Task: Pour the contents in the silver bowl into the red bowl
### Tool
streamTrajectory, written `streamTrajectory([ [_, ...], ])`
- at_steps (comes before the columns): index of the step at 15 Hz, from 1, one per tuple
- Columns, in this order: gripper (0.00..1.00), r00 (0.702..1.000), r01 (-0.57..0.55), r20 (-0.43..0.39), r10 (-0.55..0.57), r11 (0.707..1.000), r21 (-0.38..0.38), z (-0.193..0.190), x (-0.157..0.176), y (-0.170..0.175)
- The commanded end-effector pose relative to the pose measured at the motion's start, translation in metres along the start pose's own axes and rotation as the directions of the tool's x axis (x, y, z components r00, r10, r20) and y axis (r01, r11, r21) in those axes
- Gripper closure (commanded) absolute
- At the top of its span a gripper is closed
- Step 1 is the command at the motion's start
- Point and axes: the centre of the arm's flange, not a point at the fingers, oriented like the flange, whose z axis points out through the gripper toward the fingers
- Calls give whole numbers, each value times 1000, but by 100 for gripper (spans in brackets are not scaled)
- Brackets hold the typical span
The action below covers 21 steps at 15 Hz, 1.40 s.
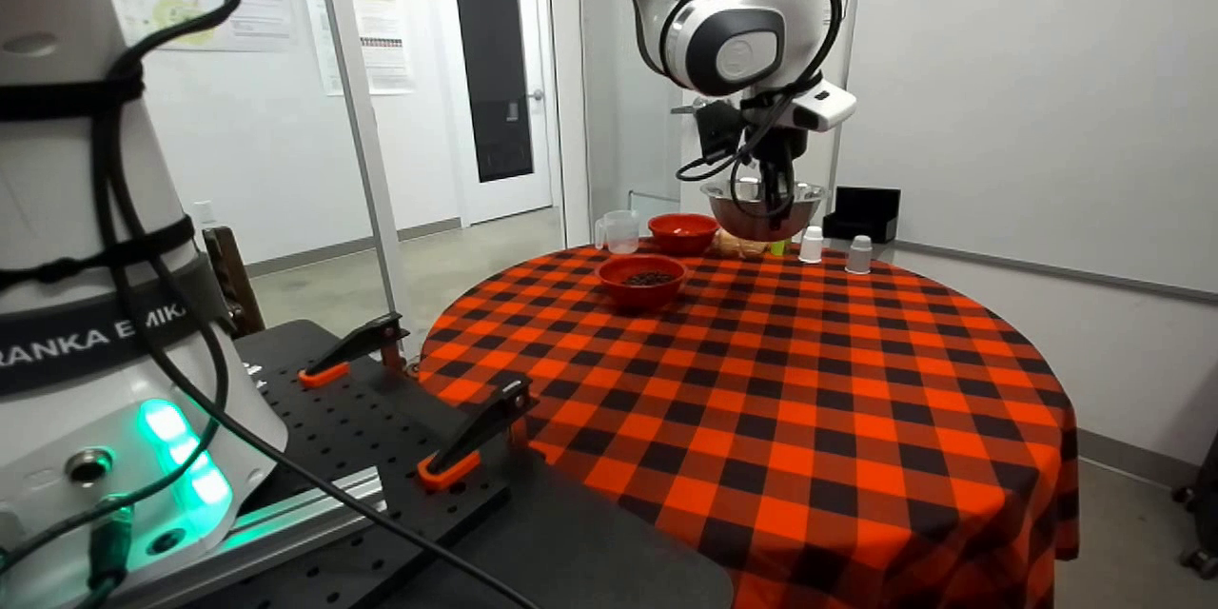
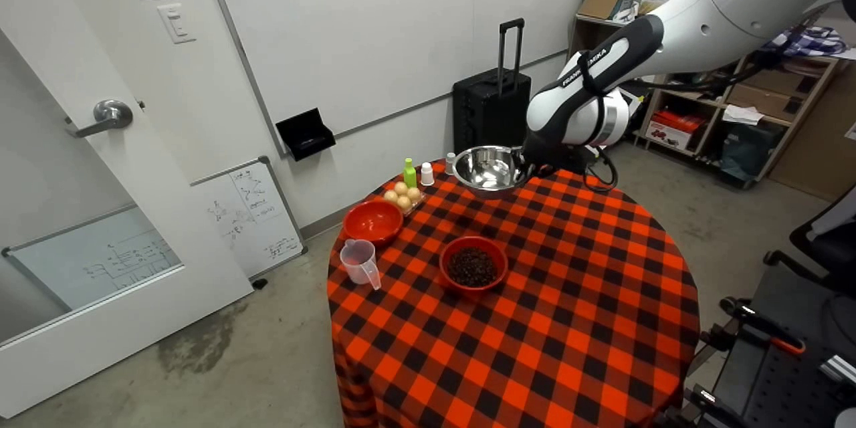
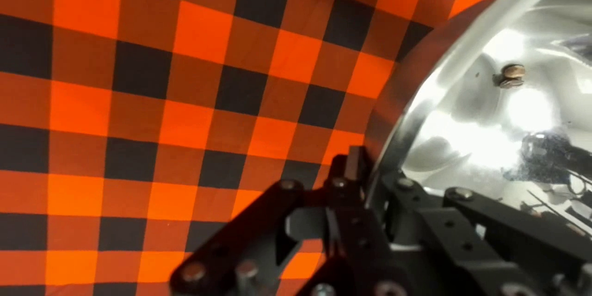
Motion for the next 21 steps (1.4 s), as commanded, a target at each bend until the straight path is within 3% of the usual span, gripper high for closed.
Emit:
streamTrajectory([
  [1, 99, 998, -55, -9, 56, 998, 28, 16, 3, 32],
  [7, 99, 996, -82, -24, 81, 996, -41, 43, -1, 97],
  [12, 99, 995, -98, -41, 96, 994, -47, 51, 1, 141],
  [19, 99, 995, -90, 40, 90, 996, -21, 64, -4, 168],
  [20, 69, 994, -88, 55, 89, 996, -15, 64, -4, 170],
  [21, 68, 995, -81, 60, 81, 997, -9, 64, -4, 172],
])
